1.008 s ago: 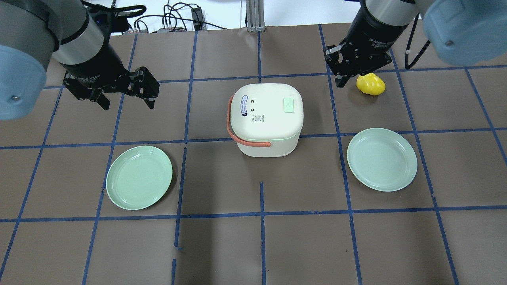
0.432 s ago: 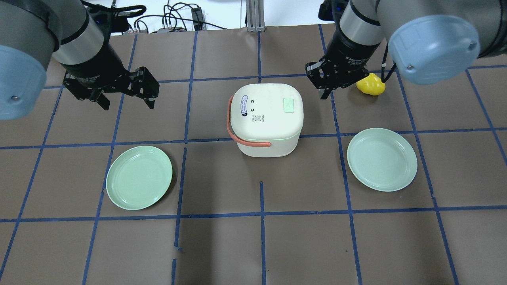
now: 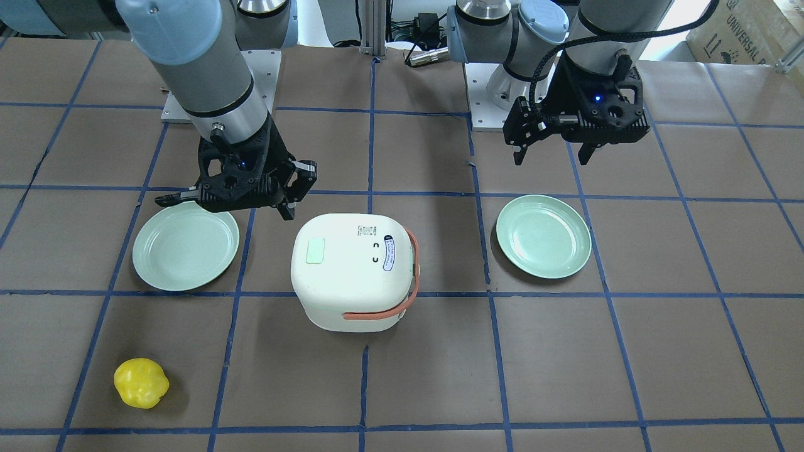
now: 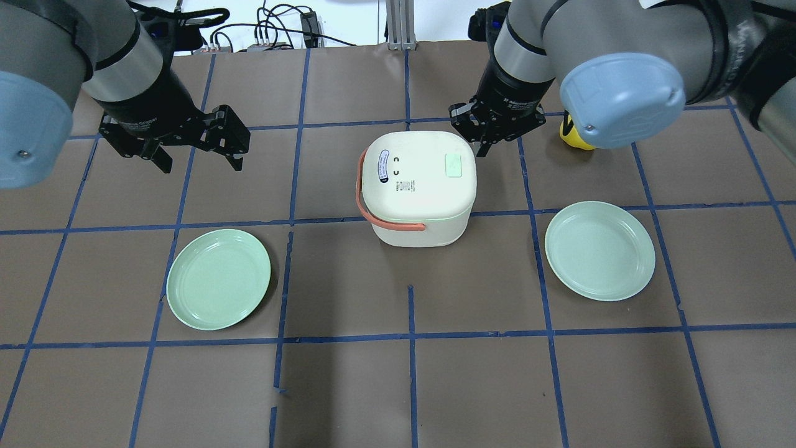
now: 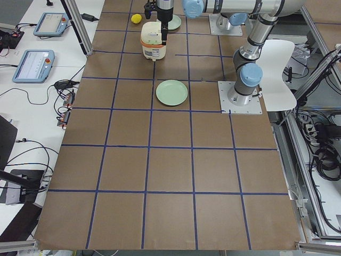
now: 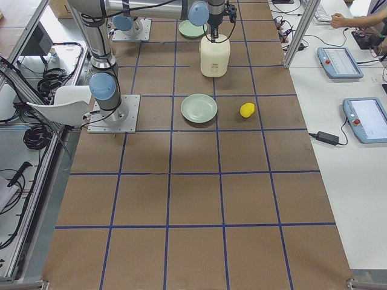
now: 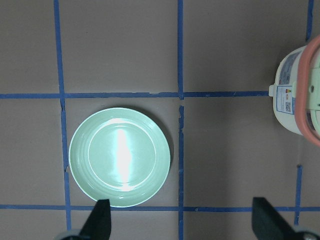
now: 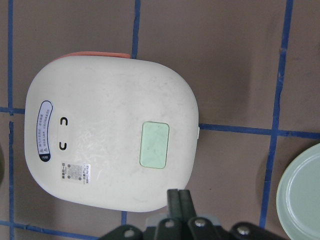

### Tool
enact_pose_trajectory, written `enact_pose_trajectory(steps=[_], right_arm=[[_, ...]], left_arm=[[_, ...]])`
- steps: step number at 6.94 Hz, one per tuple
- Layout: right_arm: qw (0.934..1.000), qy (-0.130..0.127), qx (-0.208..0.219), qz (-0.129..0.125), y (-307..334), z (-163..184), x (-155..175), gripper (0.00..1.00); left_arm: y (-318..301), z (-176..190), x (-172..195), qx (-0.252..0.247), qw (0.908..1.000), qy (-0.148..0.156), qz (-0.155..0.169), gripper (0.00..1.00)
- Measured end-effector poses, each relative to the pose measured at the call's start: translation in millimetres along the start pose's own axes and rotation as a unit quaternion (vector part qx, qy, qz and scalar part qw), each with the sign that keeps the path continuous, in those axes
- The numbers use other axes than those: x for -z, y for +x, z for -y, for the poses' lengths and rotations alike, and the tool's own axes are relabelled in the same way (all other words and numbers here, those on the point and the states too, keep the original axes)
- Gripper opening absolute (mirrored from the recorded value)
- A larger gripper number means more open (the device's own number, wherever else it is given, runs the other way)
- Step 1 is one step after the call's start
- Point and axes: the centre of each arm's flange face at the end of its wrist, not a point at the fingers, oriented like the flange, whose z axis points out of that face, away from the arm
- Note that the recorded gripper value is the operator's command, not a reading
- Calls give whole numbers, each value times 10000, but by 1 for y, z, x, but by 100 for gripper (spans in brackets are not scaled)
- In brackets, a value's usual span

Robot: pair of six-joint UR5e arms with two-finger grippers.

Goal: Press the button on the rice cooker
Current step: 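Move the right gripper over the white rice cooker's lid, then lower the right gripper onto the green button on the cooker lid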

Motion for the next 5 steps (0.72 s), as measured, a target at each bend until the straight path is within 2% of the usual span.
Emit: enact_pose_trajectory(steps=[3, 5], right_arm=[[10000, -71, 25, -55, -4, 7, -18, 5], [9998, -45, 37, -206, -2, 11, -24, 5]], left_arm=[[0, 0, 0, 0, 10000, 0, 0, 100], [0, 0, 0, 0, 10000, 0, 0, 100]])
